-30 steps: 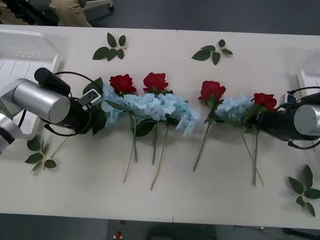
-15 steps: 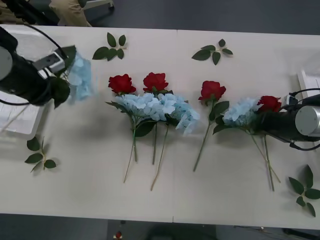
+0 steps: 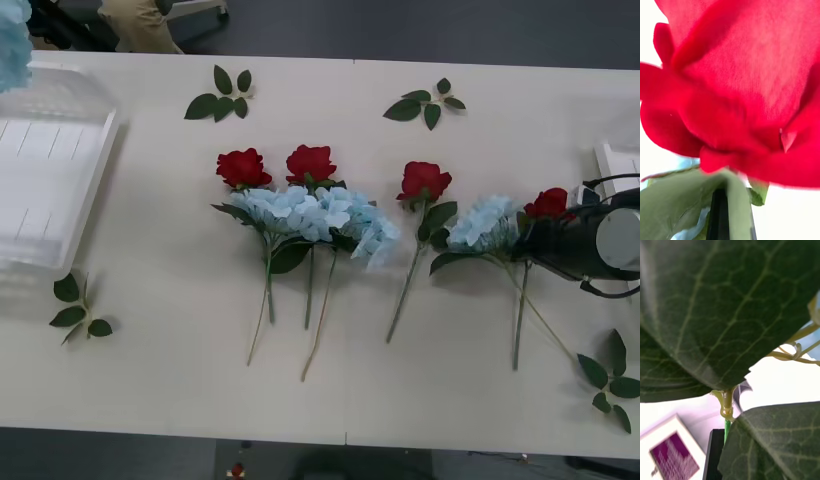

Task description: Put the red flowers into the right box and the blue flowers into the left box

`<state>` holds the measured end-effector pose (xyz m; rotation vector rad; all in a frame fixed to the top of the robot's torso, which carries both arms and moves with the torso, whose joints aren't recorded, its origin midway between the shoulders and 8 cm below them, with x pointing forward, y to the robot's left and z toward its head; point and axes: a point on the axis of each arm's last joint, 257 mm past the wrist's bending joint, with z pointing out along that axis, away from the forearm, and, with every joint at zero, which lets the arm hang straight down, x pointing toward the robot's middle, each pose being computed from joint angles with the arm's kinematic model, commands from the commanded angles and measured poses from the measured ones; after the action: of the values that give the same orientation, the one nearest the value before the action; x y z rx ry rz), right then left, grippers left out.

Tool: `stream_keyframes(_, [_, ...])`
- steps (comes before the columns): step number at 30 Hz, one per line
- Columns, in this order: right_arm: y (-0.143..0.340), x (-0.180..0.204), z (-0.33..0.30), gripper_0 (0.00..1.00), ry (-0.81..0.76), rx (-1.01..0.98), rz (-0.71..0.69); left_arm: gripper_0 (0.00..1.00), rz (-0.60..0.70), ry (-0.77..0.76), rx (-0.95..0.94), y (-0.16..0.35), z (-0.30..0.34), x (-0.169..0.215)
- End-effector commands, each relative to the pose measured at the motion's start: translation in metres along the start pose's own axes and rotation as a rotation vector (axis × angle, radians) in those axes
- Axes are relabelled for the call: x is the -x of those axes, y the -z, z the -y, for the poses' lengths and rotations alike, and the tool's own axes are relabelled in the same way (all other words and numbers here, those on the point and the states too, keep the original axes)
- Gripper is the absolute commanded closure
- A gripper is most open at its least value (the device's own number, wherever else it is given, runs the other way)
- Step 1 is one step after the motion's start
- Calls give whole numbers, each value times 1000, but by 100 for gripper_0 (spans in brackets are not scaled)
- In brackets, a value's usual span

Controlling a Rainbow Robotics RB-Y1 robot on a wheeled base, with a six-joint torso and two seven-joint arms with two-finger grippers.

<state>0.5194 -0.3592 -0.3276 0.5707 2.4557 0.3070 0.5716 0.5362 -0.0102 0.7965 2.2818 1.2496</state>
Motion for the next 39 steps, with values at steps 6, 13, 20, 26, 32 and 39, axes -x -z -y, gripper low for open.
stream_keyframes(6, [49, 42, -38, 100, 88, 60, 93, 100, -92, -78, 10, -63, 33, -24])
stream_keyframes(13, [79, 53, -52, 100, 176, 77, 156, 56, -63, -80, 32, -83, 32, -27])
stream_keyframes(20, [97, 59, -66, 100, 225, 116, 199, 27, -56, -77, 29, -82, 32, -24])
stream_keyframes(26, [112, 68, -73, 100, 337, 133, 242, 12, -31, -46, -60, -64, 47, -14])
stream_keyframes(32, [131, 82, -78, 100, 463, 149, 300, 1, 56, 26, -371, -6, 98, 12])
stream_keyframes(39, [146, 101, -64, 100, 606, 86, 364, 0, 273, 49, -747, 73, 164, 64])
